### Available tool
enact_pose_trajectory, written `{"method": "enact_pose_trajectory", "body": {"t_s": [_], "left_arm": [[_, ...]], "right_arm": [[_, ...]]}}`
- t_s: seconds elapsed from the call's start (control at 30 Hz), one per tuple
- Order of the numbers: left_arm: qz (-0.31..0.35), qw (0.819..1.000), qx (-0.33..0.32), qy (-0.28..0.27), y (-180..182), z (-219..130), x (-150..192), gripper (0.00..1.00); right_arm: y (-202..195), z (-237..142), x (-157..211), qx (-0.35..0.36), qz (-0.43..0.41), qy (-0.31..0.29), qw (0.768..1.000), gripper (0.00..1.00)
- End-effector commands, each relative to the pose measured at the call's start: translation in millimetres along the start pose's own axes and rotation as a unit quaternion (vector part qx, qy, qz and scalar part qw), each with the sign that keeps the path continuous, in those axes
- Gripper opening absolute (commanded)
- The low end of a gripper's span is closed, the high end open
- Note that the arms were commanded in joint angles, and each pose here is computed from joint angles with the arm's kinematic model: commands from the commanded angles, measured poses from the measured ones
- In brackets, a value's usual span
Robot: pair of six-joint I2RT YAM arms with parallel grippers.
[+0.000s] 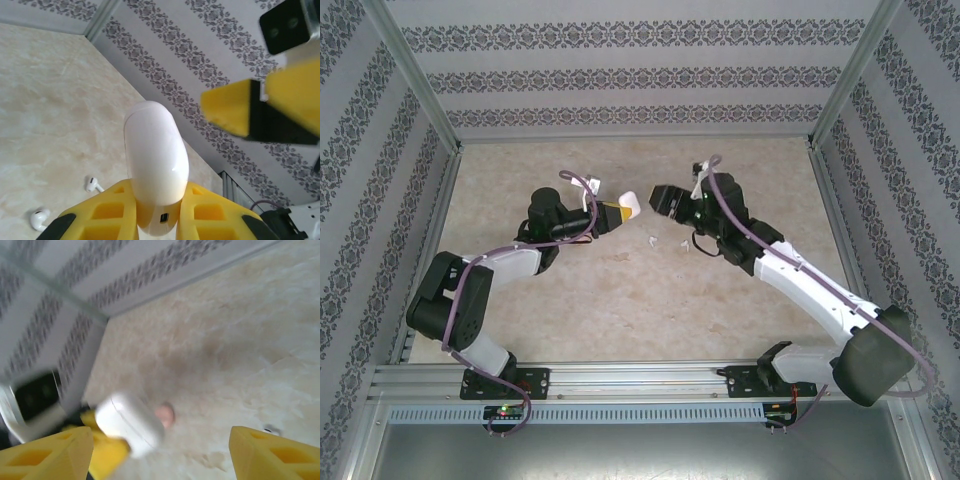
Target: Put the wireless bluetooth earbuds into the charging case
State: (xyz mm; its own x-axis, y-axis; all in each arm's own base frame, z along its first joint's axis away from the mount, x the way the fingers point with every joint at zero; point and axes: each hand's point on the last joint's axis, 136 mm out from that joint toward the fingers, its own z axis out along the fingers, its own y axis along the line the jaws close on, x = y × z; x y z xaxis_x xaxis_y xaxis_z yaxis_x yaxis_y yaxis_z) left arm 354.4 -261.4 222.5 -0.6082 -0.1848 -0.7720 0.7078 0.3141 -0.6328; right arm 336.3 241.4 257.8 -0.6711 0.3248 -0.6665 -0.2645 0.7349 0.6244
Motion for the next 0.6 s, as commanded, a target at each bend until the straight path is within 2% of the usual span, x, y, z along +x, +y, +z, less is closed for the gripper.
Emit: {"method": "enact_pose_trajectory", "body": {"t_s": [0.0,0.23,0.57], "left_arm": [[0.021,0.998,0.038,0.037,-23.4,2.3,2.3,0.0],[0.025,0.997,0.047,0.063,-34.3,4.1,8.1,0.0],[0.035,0.995,0.055,0.069,-45.7,4.7,6.2,0.0]], "right_arm": [[23.9,-4.2,21.8,-0.091,-0.147,0.036,0.984,0.71],[35.7,5.3,31.2,-0.131,-0.159,0.054,0.977,0.7],[19.7,26.8,32.7,-0.108,-0.153,0.065,0.98,0.65]]}}
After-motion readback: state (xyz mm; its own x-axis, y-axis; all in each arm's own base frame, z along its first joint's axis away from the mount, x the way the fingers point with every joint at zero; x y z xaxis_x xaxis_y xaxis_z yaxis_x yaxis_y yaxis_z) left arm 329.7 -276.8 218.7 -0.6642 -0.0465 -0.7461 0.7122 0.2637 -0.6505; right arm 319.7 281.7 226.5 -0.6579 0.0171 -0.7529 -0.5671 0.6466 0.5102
